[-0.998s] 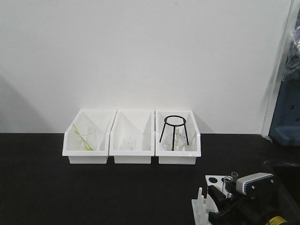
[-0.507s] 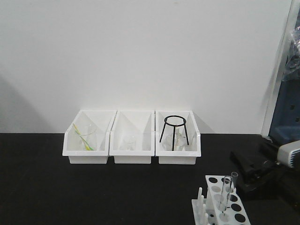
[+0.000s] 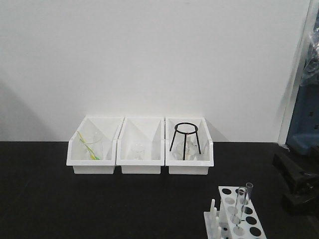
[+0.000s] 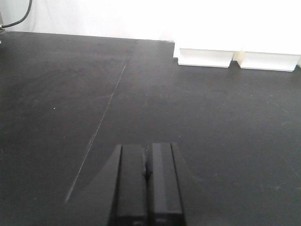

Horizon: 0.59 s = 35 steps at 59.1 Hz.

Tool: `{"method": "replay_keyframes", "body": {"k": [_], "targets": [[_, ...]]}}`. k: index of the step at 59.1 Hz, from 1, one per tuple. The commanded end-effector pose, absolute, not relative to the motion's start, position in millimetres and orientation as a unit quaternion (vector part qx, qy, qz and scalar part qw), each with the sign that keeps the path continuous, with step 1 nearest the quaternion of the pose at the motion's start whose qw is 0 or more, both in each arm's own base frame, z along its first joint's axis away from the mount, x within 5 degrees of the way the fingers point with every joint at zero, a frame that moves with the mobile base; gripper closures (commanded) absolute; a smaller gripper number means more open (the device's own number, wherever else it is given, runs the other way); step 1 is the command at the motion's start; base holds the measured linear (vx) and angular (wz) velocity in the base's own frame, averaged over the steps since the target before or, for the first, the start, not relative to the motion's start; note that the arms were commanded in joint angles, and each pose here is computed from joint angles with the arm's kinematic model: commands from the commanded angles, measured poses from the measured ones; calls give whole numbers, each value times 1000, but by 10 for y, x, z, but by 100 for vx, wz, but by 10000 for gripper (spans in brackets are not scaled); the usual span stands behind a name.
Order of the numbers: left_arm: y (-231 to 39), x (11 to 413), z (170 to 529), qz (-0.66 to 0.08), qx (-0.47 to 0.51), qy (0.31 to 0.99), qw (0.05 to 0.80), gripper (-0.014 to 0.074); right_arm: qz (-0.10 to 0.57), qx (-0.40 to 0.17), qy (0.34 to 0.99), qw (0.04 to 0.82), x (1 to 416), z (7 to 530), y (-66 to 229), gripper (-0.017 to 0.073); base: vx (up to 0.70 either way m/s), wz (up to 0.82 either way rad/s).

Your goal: Flip and reinsert test tube from rack

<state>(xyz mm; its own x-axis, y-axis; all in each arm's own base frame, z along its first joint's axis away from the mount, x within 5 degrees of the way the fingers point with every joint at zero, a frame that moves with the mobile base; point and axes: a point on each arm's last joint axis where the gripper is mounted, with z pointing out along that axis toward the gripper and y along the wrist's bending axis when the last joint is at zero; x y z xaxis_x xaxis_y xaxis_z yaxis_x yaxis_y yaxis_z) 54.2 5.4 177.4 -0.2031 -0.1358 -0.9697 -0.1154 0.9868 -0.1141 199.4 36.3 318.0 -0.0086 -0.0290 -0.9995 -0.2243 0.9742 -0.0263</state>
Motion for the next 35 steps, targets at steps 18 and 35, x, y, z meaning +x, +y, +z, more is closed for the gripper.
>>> {"method": "replay_keyframes", "body": {"k": [18,35], "targets": [[47,549,1856,-14,-75,744,664,600,48,-117,663,738,1861,3297,353,129,0,0],[47,549,1856,-14,-75,744,664,600,31,-89,659,746,997,2877,174,559,0,0]]}}
